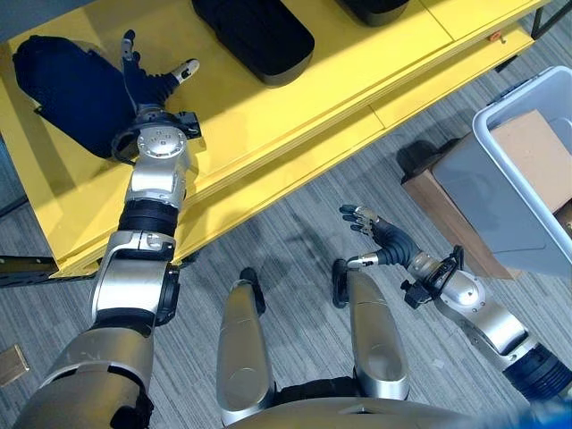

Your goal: Move parts from the plastic box to the shelf.

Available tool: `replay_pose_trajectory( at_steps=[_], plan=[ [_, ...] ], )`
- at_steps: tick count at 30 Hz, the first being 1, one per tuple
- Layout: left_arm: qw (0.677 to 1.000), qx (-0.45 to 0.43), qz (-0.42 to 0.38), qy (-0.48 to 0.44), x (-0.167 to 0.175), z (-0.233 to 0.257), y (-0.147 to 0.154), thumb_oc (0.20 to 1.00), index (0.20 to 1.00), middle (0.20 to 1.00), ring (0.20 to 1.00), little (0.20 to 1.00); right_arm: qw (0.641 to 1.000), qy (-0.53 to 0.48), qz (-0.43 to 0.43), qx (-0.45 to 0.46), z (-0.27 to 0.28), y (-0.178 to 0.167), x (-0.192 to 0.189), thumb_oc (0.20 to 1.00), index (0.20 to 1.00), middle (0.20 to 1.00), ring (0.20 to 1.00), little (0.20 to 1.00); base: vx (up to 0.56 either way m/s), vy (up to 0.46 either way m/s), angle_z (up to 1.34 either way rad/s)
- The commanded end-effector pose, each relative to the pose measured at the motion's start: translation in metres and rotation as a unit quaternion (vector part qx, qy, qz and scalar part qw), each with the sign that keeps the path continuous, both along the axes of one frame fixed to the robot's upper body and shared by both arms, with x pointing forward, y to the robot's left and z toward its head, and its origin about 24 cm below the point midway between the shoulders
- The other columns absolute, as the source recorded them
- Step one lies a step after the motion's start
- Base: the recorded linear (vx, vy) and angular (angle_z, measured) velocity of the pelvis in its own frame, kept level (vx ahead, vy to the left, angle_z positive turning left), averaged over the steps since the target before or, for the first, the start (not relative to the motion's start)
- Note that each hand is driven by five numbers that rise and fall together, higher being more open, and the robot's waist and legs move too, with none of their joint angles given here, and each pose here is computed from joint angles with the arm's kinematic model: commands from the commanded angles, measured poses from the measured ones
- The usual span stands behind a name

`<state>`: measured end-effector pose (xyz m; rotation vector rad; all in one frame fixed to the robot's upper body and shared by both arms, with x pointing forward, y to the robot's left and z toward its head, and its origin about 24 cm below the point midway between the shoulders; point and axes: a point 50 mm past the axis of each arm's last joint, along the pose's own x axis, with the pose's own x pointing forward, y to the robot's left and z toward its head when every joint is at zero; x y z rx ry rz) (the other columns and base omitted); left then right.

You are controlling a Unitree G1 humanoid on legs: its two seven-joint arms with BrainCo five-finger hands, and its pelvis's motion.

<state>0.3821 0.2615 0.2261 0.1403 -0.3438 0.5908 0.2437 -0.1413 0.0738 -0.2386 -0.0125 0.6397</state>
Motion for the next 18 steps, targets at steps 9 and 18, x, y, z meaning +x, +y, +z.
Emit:
replay_pose_trajectory(
  at_steps=[9,18],
  plan=[
    [0.997,0.027,0.073,-0.003,-0.005,0.010,0.030,1.000,1.000,1.000,1.000,1.000,0.999,-0.044,-0.001,0.029,0.018,-0.003,0.003,1.000,1.000,1.000,1.000,1.000,0.00,0.002,0.00],
    [0.995,0.006,0.084,0.045,-0.001,-0.007,0.038,1.000,1.000,1.000,1.000,1.000,0.998,-0.050,0.005,0.022,0.021,-0.005,0.001,1.000,1.000,1.000,1.000,1.000,0.01,0.001,0.00]
  ],
)
